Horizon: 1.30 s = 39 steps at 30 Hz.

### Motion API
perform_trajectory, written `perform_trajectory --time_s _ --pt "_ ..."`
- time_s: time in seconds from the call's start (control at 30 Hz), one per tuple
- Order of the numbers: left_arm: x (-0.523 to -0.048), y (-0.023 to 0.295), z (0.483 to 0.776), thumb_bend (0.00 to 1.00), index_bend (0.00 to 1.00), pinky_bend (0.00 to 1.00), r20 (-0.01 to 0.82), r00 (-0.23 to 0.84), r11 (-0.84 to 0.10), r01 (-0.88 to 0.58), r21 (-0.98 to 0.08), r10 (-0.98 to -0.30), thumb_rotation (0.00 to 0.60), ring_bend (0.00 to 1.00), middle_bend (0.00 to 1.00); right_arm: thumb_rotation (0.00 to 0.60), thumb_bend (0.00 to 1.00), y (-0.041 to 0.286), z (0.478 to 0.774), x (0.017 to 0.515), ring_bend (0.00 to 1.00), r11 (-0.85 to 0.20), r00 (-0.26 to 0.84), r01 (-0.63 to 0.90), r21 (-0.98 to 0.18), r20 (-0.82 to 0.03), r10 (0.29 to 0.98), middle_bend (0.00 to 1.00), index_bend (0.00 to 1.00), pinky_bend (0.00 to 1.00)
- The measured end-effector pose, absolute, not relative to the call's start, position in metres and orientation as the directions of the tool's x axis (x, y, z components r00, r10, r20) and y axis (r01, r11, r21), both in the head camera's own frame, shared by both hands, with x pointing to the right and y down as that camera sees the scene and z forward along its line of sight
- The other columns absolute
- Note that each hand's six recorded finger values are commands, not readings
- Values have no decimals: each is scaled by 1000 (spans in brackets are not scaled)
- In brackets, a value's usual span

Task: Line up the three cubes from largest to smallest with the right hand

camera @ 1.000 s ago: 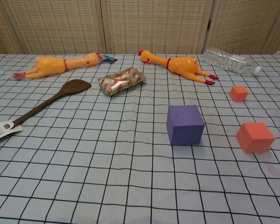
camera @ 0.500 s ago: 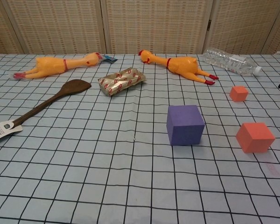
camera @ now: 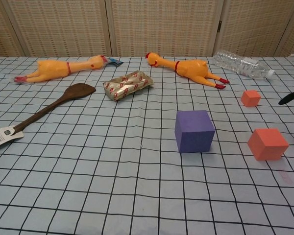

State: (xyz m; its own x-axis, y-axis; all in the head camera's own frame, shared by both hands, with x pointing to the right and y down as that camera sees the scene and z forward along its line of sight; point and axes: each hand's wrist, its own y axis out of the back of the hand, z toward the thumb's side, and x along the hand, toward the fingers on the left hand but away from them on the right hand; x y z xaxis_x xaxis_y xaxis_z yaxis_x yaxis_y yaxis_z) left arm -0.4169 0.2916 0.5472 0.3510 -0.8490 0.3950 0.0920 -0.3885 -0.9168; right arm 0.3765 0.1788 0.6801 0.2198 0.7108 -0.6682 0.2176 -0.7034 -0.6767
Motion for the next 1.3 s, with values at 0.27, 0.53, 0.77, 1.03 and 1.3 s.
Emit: perform_trajectory --time_s 0.27,0.53,0.77,1.03,1.3 --pt "-416 292 548 450 194 425 398 351 -391 94 -915 -847 600 319 392 600 0 184 681 374 870 -766 264 234 -599 -719 643 804 216 927" --pt "-416 292 548 450 194 425 398 352 -391 94 -916 -847 600 319 392 600 0 183 700 369 884 -757 260 267 -596 -712 652 823 292 941" --pt "-415 293 547 450 194 425 396 359 -390 93 -916 -845 600 319 392 600 0 179 706 360 889 -727 281 333 -600 -673 684 827 346 945" --pt "-416 292 547 450 194 425 396 360 -392 88 -916 -845 600 319 392 600 0 176 712 354 893 -721 292 351 -598 -661 691 836 396 951" --pt "-416 293 547 450 194 425 397 362 -394 86 -915 -843 600 319 392 600 0 177 717 350 895 -730 299 348 -588 -669 681 840 405 953"
